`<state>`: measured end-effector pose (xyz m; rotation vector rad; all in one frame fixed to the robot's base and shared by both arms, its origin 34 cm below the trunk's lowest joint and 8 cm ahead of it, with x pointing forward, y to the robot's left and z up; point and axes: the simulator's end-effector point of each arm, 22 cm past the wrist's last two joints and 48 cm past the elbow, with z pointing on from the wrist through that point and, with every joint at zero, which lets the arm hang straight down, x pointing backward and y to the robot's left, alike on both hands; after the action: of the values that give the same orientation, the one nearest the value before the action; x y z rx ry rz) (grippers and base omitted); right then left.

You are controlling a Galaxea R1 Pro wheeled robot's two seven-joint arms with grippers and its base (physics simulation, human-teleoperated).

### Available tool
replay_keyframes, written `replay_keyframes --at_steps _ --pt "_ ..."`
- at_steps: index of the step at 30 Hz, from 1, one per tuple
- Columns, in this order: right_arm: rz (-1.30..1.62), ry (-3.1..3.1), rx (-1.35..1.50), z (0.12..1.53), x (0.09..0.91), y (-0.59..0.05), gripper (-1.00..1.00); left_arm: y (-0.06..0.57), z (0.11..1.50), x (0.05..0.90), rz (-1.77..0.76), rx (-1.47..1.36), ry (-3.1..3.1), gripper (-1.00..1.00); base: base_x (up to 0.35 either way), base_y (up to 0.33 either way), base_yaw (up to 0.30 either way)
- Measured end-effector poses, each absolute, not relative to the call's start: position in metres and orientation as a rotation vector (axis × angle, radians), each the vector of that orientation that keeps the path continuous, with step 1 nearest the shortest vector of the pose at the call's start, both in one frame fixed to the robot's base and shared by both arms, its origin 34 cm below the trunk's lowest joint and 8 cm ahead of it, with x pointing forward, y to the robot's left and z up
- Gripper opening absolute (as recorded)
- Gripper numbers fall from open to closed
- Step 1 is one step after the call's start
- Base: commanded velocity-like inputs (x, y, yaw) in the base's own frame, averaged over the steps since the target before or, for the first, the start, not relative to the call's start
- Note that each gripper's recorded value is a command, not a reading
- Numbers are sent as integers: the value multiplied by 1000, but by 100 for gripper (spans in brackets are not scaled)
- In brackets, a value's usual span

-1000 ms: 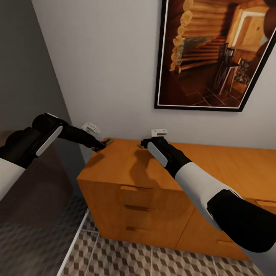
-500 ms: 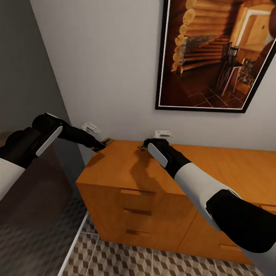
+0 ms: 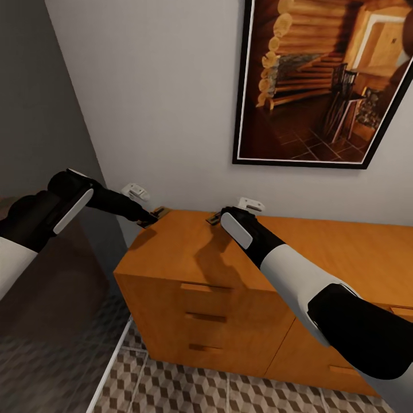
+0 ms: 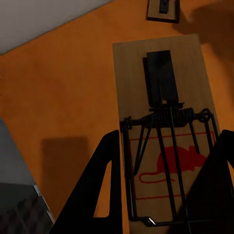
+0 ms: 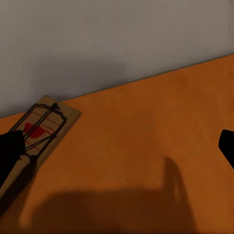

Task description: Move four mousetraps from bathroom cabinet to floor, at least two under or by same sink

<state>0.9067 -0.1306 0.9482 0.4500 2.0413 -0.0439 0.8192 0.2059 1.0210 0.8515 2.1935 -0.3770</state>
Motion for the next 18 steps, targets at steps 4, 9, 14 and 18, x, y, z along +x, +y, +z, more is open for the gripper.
replay_keyframes --at_steps 4,9,14,18 --pt "-44 2041 450 948 907 -131 100 206 1021 819 -377 851 2193 -100 -1 0 0" --pt "-44 2041 450 948 907 -131 100 206 1020 819 -377 850 2195 -100 -78 153 0" --pt "-44 2041 450 948 907 -130 100 206 1020 819 -377 850 2195 -100 -26 48 0" --pt "-42 2040 449 949 907 -130 100 206 1020 819 -377 850 2195 -100 -4 6 0"
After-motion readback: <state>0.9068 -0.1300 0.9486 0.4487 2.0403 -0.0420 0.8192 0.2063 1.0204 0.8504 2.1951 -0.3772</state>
